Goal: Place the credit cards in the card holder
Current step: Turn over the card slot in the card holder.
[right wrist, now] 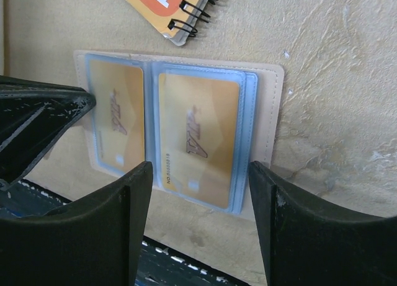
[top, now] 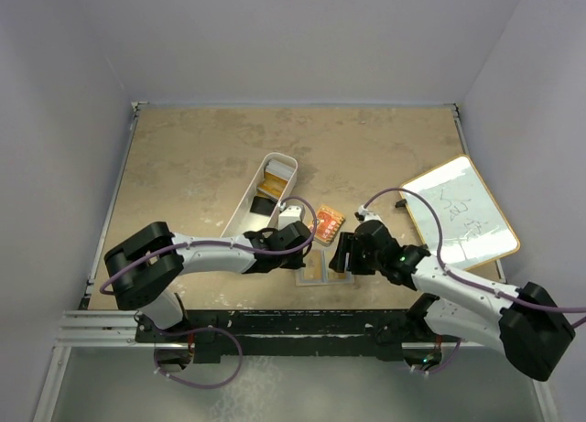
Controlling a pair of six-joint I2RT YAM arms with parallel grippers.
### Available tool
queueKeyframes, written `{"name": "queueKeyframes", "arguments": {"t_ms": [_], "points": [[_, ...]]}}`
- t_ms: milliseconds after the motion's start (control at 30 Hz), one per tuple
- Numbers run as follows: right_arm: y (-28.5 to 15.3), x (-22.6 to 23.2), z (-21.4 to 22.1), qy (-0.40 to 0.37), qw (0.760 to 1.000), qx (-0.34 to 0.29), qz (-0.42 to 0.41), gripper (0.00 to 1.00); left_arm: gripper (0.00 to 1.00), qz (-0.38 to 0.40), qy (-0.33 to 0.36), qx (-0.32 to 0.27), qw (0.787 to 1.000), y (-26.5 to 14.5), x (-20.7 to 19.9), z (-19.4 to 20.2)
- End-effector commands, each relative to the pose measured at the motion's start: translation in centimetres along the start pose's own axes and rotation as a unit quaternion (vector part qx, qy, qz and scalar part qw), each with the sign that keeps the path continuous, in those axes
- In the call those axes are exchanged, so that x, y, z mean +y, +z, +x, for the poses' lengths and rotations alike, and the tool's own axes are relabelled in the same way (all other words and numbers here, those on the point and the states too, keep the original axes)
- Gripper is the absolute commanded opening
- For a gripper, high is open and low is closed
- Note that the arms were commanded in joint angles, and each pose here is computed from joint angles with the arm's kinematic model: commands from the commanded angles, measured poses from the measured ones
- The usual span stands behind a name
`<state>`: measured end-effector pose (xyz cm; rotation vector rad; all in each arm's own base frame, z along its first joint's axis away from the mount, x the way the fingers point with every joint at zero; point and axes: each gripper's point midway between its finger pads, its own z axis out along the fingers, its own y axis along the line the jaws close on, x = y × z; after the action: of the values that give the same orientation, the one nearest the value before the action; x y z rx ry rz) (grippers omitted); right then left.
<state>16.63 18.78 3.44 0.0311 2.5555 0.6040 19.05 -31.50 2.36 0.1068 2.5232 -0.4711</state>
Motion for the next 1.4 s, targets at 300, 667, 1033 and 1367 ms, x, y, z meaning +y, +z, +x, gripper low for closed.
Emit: {"name": "queueKeyframes", "arguments": {"t_ms": [300, 667, 1033, 1367], "points": [[0.1, 1.6, -1.2, -0.002, 1.0, -0.006, -0.021, 0.65, 0.04, 0.003, 0.006, -0.009, 1.0, 0.3, -0.8, -0.7], [-1.5, 2.4, -2.6, -0.009, 0.999, -0.026, -0.026, 0.65, 0.03, 0.007, -0.005, -0.011, 1.0, 0.2, -0.8, -0.6], [-1.7, 2.6, -3.1, -0.009, 0.999, -0.027, -0.02, 0.64, 0.03, 0.007, -0.004, -0.011, 1.0, 0.0, -0.7, -0.6], [-1.4, 2.4, -3.4, -0.014, 0.999, -0.031, -0.009, 0.64, 0.04, 0.012, -0.01, -0.017, 1.0, -0.3, -0.7, -0.8]]}}
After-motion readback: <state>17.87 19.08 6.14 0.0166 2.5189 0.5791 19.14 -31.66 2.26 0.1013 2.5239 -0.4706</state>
